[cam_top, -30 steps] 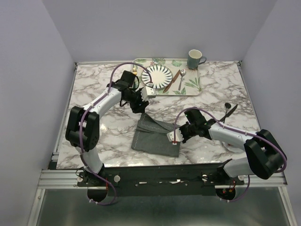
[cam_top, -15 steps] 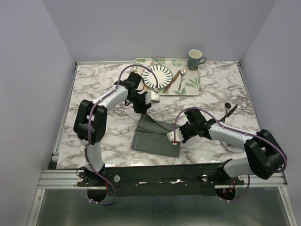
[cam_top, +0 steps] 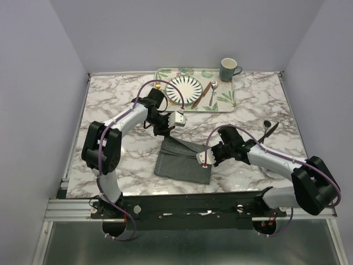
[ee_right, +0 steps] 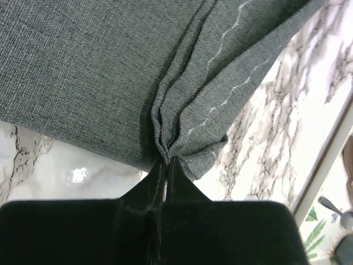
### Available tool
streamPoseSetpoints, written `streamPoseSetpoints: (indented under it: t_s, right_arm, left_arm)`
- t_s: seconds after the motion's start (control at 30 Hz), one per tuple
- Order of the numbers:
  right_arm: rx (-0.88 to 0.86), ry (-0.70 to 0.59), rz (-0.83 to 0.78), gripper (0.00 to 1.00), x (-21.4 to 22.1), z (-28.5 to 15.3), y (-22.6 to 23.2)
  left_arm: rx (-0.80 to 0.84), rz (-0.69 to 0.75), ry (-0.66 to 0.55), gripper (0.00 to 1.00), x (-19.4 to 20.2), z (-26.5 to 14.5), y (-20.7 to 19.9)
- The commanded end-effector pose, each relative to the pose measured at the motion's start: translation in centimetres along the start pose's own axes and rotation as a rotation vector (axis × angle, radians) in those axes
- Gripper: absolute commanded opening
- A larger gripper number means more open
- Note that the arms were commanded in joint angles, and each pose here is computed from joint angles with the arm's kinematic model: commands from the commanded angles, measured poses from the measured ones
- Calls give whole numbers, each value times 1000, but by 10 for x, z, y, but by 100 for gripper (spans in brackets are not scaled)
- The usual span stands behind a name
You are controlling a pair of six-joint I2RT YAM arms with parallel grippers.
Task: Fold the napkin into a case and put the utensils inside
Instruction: Fold the lower triangle-folded napkin at the center of the board.
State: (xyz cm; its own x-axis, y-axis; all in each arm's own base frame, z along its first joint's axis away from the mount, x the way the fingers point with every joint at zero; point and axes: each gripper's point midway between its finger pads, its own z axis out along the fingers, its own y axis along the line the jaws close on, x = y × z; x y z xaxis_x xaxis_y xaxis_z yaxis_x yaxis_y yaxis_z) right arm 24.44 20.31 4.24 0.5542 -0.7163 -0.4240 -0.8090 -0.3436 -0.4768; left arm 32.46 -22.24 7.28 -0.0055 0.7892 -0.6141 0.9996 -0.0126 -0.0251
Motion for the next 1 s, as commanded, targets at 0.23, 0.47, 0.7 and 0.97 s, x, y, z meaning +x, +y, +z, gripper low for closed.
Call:
streamPoseSetpoints:
  t_s: [0.23,0.47,0.7,0.97]
  right_arm:
    - [-8,-25,69,1,-9,-14,8]
    - [-35,-4,117,1,0,-2,11]
    - [-39,8,115,1,4,2,13]
    - [-37,6,119,1,3,2,12]
  left_arm:
    - [72,-61,-42,0,-1,-8,-66]
    - [48,-97,-3,0,15,19,-74]
    - [38,-94,42,29,31,30,-76]
    - [72,-77,78,48,40,33,-88]
